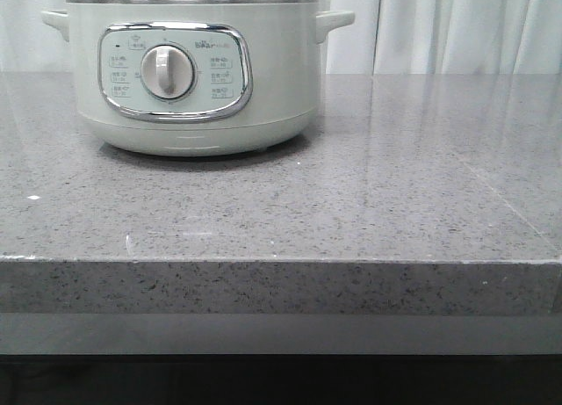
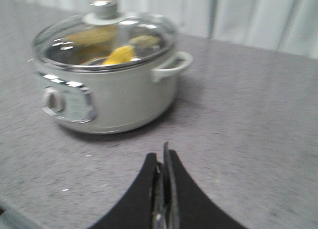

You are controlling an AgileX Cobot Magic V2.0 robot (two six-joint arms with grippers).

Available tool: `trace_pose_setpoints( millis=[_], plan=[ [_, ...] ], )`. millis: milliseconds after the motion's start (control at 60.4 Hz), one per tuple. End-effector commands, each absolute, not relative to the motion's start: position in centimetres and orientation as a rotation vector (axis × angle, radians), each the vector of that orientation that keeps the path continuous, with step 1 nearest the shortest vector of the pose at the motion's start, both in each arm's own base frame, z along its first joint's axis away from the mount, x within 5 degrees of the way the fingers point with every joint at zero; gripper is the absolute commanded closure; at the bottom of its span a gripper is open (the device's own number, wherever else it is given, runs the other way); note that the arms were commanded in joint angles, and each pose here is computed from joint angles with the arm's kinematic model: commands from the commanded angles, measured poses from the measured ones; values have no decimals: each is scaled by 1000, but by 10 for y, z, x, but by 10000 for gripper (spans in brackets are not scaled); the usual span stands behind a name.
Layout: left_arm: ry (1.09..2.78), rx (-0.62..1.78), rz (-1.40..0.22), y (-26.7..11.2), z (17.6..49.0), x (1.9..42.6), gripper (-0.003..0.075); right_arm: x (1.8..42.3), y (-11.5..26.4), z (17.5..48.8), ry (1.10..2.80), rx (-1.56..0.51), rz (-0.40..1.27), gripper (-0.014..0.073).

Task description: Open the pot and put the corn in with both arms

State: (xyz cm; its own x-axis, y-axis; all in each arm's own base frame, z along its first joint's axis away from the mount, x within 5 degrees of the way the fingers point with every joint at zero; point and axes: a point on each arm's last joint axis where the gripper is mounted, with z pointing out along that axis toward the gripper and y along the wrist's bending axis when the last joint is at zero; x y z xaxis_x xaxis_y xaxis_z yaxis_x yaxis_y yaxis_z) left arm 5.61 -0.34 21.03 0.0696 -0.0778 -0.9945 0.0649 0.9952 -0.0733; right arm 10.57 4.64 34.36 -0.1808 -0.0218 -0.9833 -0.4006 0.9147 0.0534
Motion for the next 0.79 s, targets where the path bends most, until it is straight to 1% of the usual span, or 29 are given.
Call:
trace_pose_setpoints(
  millis=[0,199,414,629,778],
  plan=[
    [1404,-20,-113,-3,217,54,741,90,29,344,1579,-216,281,662],
    [1404,-20,-113,-3,217,54,741,65,11,299,1483,-87,169,662],
    [1404,-20,-113,-3,217,54,741,55,4,251,1481,-13,94,662],
    [1404,-20,-113,-3,217,54,741,55,3,223,1474,4,89,662],
    [1404,-20,-113,-3,217,54,741,54,2,210,1422,12,83,662]
  ],
)
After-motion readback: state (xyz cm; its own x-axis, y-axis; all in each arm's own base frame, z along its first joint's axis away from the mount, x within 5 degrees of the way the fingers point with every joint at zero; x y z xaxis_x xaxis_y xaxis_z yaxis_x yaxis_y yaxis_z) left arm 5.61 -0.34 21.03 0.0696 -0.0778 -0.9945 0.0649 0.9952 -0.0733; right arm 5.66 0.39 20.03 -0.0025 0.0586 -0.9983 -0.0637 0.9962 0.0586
